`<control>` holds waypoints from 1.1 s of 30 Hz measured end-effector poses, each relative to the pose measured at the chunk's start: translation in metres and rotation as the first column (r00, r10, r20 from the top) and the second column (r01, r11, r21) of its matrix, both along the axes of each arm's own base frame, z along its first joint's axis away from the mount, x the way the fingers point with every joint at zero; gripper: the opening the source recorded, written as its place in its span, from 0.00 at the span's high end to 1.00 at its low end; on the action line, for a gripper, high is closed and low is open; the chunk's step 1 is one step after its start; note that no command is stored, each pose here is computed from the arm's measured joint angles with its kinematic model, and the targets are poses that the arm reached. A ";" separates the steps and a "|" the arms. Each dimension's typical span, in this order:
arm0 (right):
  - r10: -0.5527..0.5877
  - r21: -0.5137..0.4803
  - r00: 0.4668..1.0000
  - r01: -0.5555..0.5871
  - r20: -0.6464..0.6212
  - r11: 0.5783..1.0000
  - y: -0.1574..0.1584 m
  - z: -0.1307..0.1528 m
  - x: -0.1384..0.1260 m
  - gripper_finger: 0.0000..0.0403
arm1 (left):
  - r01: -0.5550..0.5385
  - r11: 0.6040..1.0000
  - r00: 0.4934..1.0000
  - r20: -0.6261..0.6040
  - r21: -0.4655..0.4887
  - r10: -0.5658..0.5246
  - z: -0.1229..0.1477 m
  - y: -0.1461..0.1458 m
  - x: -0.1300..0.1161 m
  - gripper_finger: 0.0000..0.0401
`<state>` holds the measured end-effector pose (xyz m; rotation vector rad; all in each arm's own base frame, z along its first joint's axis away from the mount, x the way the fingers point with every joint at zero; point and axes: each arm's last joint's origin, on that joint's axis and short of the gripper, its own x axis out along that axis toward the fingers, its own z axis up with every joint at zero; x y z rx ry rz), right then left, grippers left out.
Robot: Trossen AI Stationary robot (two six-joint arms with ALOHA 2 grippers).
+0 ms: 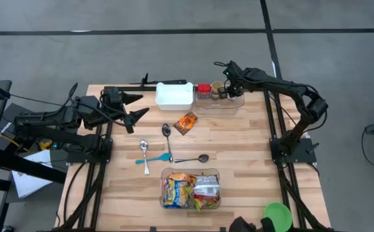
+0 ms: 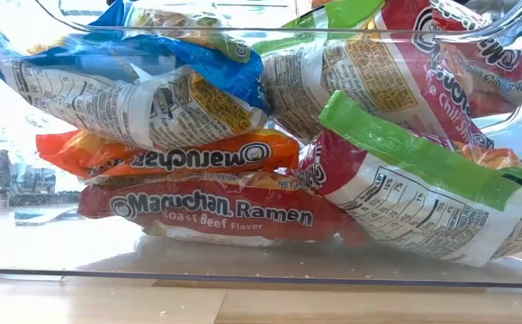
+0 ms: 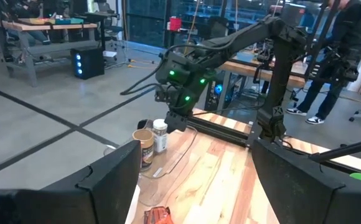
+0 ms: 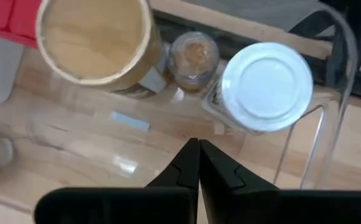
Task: Pick & Place Food Item
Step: Put the white seasoning into the top transparent bin
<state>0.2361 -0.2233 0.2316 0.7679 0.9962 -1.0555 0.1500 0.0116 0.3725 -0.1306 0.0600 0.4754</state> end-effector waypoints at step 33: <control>-0.041 -0.051 0.996 0.037 -0.085 0.998 -0.016 0.000 -0.019 1.00 | 0.000 1.000 1.000 0.000 -0.004 0.000 0.000 0.000 0.000 0.25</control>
